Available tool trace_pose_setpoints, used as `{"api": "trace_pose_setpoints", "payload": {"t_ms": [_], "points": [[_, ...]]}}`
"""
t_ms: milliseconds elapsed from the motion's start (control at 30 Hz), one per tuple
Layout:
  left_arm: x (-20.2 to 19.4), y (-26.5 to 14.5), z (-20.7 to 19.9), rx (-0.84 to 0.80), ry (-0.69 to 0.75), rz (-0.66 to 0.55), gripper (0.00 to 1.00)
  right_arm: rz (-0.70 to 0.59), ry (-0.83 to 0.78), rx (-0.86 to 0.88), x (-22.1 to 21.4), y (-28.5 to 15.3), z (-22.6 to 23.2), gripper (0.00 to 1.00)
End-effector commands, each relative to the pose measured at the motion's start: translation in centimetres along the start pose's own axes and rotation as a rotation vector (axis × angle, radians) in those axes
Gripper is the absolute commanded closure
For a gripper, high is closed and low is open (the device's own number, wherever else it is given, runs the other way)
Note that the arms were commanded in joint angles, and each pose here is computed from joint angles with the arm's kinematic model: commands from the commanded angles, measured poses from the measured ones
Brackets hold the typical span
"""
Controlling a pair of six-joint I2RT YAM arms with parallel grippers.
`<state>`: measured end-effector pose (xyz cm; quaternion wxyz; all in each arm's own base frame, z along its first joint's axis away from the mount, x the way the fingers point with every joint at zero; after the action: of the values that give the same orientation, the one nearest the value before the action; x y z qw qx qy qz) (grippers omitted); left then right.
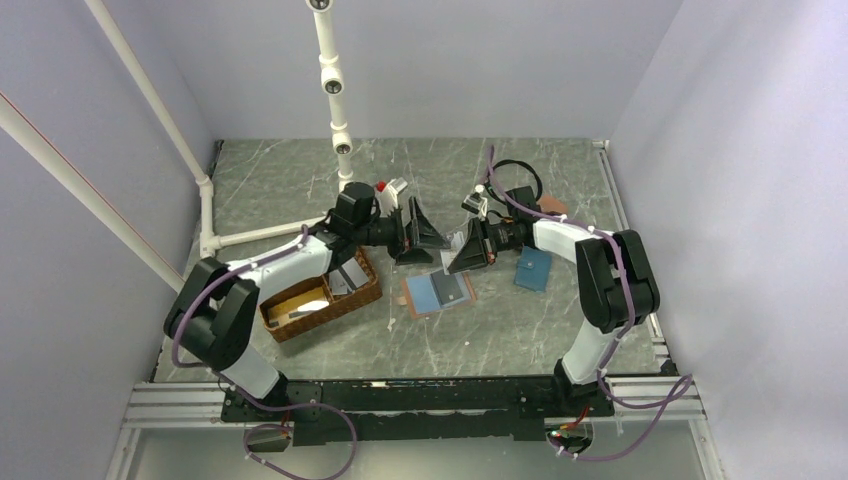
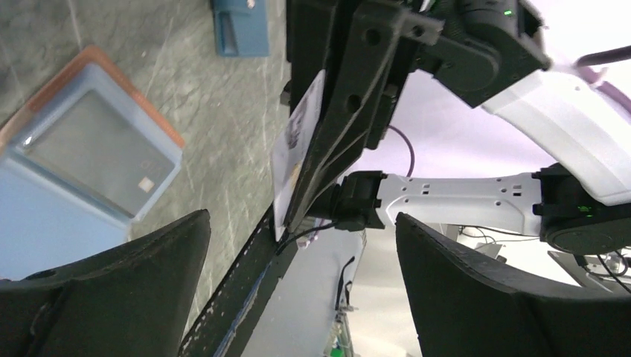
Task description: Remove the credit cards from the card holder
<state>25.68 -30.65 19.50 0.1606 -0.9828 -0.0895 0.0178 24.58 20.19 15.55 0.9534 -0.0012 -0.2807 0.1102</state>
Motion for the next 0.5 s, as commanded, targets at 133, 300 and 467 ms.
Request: {"api": "trace_pose_setpoints", "payload": {"t_ms": [133, 300, 467], "points": [[0.5, -1.7, -4.2, -0.181, 0.11, -0.139, 0.0, -0.017, -0.193, 0.11, 1.3, -0.4, 3.4, 1.0], [0.2, -0.7, -3.8, -0.251, 0.034, -0.025, 0.0, -0.019, -0.2, 0.12, 1.4, -0.4, 3.6, 1.0], [0.0, -0.7, -3.7, -0.196, 0.08, -0.024, 0.01, -0.018, -0.198, 0.119, 1.2, -0.4, 3.6, 1.0]]}}
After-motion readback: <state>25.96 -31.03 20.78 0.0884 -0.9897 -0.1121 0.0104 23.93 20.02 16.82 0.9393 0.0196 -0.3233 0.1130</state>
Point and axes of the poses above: each gripper's point midway between its finger pads, its own y axis out along the fingers, its own z axis along the line the jaws close on, x = y × z, the point moved 4 cm from there along -y, back along the fingers, and after that the axes turned 14 degrees about -y, right-handed, at the moved point
